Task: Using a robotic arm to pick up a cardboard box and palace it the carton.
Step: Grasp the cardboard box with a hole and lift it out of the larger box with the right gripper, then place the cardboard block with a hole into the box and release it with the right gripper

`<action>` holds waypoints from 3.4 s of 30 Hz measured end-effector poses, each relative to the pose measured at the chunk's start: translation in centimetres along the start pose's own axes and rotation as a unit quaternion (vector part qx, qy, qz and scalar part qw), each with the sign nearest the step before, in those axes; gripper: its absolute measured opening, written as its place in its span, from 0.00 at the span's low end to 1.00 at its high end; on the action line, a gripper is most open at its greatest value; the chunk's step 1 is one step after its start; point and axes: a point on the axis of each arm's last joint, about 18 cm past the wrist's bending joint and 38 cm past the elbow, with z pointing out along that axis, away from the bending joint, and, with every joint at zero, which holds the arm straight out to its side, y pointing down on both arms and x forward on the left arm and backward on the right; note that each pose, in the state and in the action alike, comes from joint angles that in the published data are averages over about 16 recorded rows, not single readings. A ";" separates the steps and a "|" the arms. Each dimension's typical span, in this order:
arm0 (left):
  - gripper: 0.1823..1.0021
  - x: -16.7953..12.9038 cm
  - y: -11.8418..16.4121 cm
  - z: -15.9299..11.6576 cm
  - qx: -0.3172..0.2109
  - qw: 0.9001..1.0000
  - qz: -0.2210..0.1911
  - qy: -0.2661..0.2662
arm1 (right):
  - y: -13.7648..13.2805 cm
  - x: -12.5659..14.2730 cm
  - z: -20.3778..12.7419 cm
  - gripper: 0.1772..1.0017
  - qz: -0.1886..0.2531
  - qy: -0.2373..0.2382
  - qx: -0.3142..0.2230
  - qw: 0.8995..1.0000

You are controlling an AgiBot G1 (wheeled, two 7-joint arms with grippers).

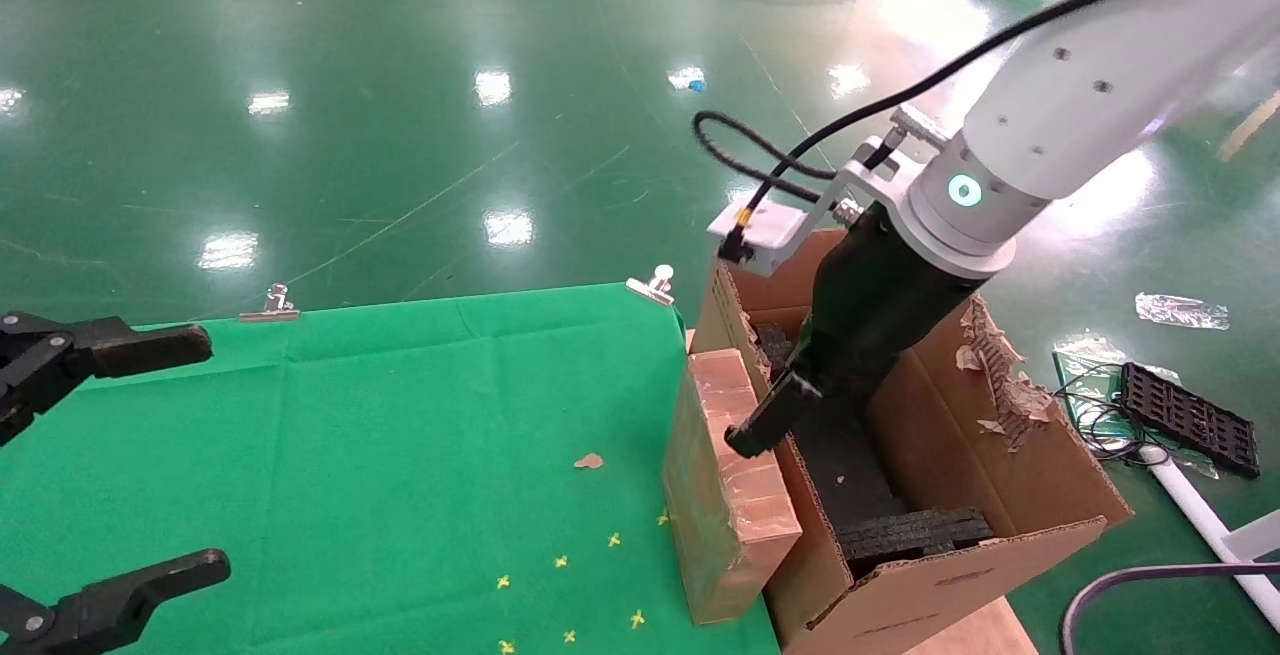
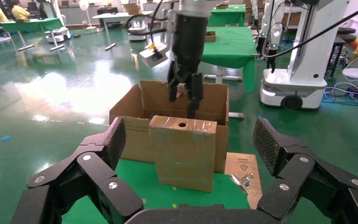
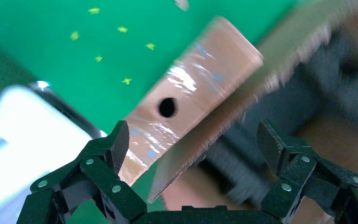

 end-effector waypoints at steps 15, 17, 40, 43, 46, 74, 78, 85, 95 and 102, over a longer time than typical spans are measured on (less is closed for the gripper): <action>1.00 0.0 0.0 0.0 0.000 1.000 0.000 0.000 | 0.1 1.5 3.2 1.00 0.164 -0.048 -0.029 0.985; 1.00 0.0 0.0 0.0 0.000 1.000 0.000 0.000 | 0.0 1.5 3.5 1.00 0.165 -0.048 -0.032 0.985; 0.97 0.0 0.0 0.0 0.000 1.000 0.000 0.000 | 0.0 1.2 6.2 0.88 0.155 -0.038 -0.071 0.985; 0.95 0.0 0.0 0.0 0.000 1.000 0.000 0.000 | 0.1 1.2 6.4 0.83 0.154 -0.037 -0.074 0.985; 0.91 0.0 0.0 0.0 0.000 1.000 0.000 0.000 | 0.1 1.1 6.5 0.76 0.153 -0.036 -0.076 0.985; 0.25 0.0 0.0 0.0 0.000 1.000 0.000 0.000 | 2.4 10.5 -10.9 0.20 0.098 0.067 0.239 0.964; 0.17 0.0 0.0 0.0 0.000 1.000 0.000 0.000 | 5.7 12.9 -11.8 0.19 0.142 0.096 0.234 0.957; 0.06 0.0 0.0 0.0 0.000 1.000 0.000 0.000 | 10.9 15.5 -9.9 0.18 0.225 0.111 0.186 0.950; 0.04 0.0 0.0 0.0 0.000 1.000 0.000 0.000 | 15.2 17.2 -4.7 0.18 0.315 0.112 0.115 0.935; 0.09 0.0 0.0 0.0 0.000 1.000 0.000 0.000 | 16.5 17.9 -2.0 0.18 0.346 0.124 0.079 0.926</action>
